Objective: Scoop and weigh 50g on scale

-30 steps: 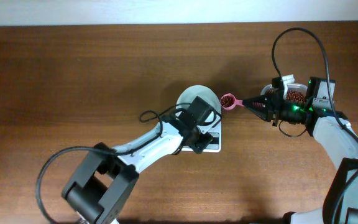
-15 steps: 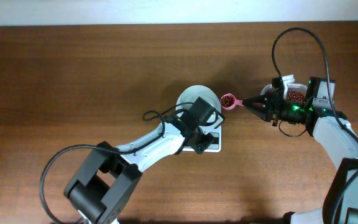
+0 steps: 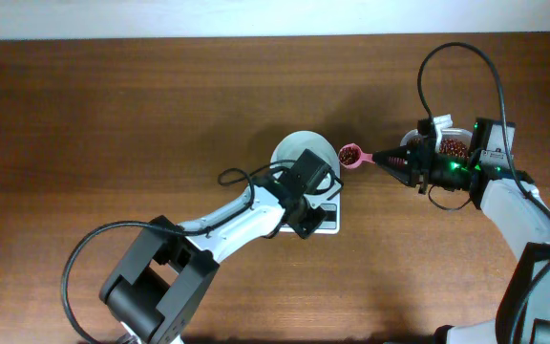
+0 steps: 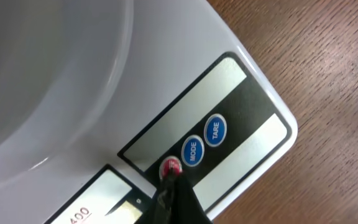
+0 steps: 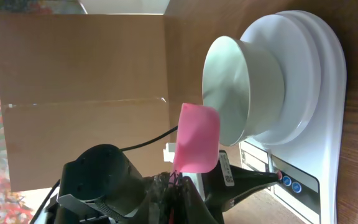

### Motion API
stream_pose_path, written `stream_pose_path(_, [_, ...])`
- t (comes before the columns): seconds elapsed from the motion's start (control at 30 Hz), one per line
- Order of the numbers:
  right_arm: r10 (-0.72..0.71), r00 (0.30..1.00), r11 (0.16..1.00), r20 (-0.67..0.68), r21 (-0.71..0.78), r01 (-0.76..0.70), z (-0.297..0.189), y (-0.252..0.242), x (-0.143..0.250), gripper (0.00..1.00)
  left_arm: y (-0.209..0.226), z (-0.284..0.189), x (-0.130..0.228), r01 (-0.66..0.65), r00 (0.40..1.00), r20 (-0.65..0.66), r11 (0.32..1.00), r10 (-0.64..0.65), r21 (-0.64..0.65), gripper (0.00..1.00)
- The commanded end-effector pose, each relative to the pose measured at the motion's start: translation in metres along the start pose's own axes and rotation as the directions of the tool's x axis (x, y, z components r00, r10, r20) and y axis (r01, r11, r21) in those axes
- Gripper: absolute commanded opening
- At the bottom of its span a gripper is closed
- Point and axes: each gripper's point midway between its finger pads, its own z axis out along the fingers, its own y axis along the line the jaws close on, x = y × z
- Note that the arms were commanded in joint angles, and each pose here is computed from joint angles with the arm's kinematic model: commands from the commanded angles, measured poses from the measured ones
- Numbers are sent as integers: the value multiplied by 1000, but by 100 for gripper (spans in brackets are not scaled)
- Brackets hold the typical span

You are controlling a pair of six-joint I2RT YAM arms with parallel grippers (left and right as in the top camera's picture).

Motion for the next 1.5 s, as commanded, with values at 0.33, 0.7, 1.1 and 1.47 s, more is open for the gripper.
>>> stream_pose_path(0.33, [-10,1000,1000,-3,11,10,3,-3,0,4,-3,-61,-39,-25,989,143,999,28,-24,0])
stream_pose_path(0.7, [-10,1000,1000,-3,11,10,3,-3,0,4,-18,-5,-11,-67,998,-18,998,67,-21,0])
stream_pose_path(1.1, [-10,1000,1000,-3,11,10,3,-3,0,4,6,3,-7,-44,998,-42,987,38,-152,0])
stream_pose_path(1.47, [-10,1000,1000,-3,11,10,3,-3,0,4,-1,4,-7,-45,998,-41,992,40,-117,0])
